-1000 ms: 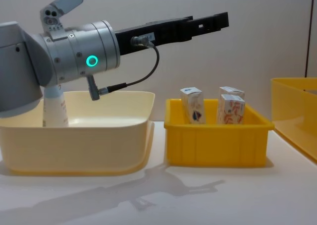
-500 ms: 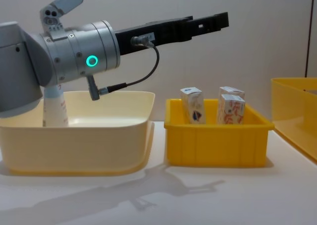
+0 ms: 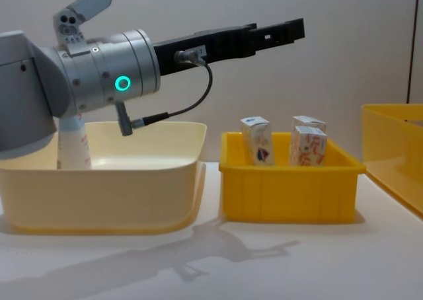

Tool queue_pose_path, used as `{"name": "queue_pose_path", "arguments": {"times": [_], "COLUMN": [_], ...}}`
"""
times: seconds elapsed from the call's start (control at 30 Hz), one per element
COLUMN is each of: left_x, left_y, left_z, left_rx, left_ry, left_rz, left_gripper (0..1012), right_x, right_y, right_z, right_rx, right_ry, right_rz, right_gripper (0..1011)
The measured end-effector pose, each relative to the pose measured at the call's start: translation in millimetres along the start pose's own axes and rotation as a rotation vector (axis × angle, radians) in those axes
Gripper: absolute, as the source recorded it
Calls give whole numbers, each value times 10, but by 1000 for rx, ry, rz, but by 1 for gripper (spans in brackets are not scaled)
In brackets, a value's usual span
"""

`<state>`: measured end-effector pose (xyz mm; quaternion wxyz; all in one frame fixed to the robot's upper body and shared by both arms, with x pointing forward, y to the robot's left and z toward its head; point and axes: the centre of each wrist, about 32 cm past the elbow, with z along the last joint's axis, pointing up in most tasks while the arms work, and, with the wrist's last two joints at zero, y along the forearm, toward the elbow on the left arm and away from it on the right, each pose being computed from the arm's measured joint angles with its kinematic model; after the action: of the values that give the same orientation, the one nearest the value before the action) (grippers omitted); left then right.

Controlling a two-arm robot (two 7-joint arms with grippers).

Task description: Bimanual collaborative sorting of washing and personal care products

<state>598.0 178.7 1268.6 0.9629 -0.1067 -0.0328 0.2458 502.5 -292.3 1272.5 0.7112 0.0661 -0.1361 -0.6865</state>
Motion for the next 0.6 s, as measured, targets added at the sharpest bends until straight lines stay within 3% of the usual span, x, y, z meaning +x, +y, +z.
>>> {"name": "queue_pose_path", "arguments": {"times": [0.2,0.6], "left_x": [-48,-224], "left_y": [59,256], "left_z": [-46,-182], "left_rx": [21,86], "left_ry": [-17,-80], "left_rz": [44,190], "left_gripper": [1003,1003], "right_x": [-39,-323], "right_y": [-40,-338], "right_z": [-46,-304], "right_rx": [-14,-93], "right_ry": [5,45], "right_rz": [19,153], "right_gripper": [1001,1001]}}
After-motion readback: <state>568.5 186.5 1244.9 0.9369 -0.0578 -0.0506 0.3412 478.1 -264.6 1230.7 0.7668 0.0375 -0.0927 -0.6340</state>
